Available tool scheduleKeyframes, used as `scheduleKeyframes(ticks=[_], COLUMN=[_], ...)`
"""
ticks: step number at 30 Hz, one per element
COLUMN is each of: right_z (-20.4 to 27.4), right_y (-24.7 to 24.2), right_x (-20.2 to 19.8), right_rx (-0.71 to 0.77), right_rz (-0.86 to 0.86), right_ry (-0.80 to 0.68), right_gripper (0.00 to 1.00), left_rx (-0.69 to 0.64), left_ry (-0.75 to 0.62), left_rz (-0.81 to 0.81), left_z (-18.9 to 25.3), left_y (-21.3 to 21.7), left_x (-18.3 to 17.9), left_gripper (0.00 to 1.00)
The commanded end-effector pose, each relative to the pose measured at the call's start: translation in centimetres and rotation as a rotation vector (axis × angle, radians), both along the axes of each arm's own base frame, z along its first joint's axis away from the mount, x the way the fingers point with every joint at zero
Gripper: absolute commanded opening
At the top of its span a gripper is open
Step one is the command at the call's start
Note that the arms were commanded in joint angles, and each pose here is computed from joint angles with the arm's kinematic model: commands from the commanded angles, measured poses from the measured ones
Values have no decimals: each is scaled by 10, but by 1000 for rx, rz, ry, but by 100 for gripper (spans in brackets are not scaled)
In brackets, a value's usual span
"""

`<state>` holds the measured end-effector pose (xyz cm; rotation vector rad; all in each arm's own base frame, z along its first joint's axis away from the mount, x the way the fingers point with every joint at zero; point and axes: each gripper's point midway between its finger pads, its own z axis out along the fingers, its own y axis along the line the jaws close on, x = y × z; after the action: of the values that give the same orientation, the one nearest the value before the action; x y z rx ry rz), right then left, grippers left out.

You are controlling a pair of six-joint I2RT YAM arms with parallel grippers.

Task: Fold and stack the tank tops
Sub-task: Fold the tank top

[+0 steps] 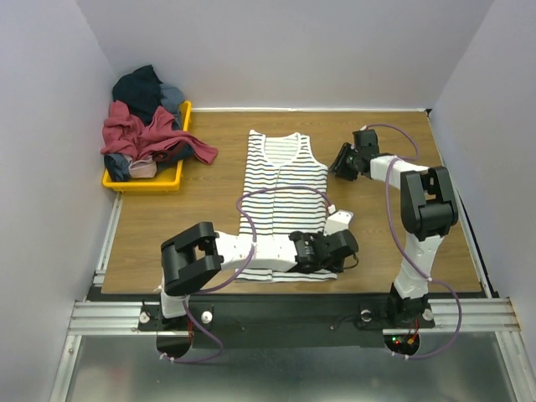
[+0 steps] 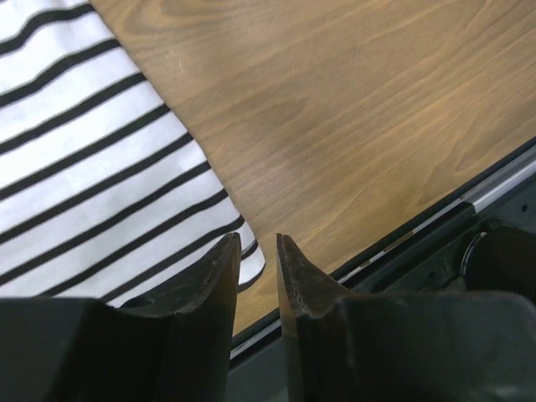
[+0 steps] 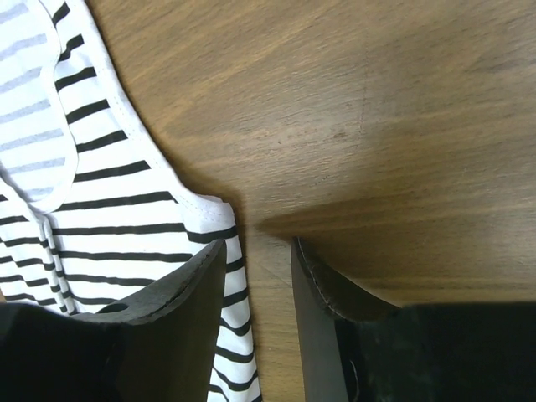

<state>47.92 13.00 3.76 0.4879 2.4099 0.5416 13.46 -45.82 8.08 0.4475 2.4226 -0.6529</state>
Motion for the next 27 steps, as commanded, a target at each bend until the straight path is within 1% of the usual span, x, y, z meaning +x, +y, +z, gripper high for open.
scheduleKeyframes(ticks=[1,7,13,19,27], right_z=[5,3,5,4,6], right_y=[3,3,4,5,7], right_x=[11,12,15,16,16], right_rx=[5,3,3,1,5], right_rz=[23,25,35,44,65], right_ry=[-31,-31,-38,-40,-45], right_gripper=[43,43,43,43,43], left_rx=[43,88,122,178,215], left_ry=[-29,-39,-48,-47,-38], left_rz=[26,13,-37,-59,-78], left_z=[4,-2,-9,-23,-37], left_y=[1,1,-7,-11,-14], left_x=[-2,-10,-19,-24,-25], left_gripper=[39,46,46,45,36])
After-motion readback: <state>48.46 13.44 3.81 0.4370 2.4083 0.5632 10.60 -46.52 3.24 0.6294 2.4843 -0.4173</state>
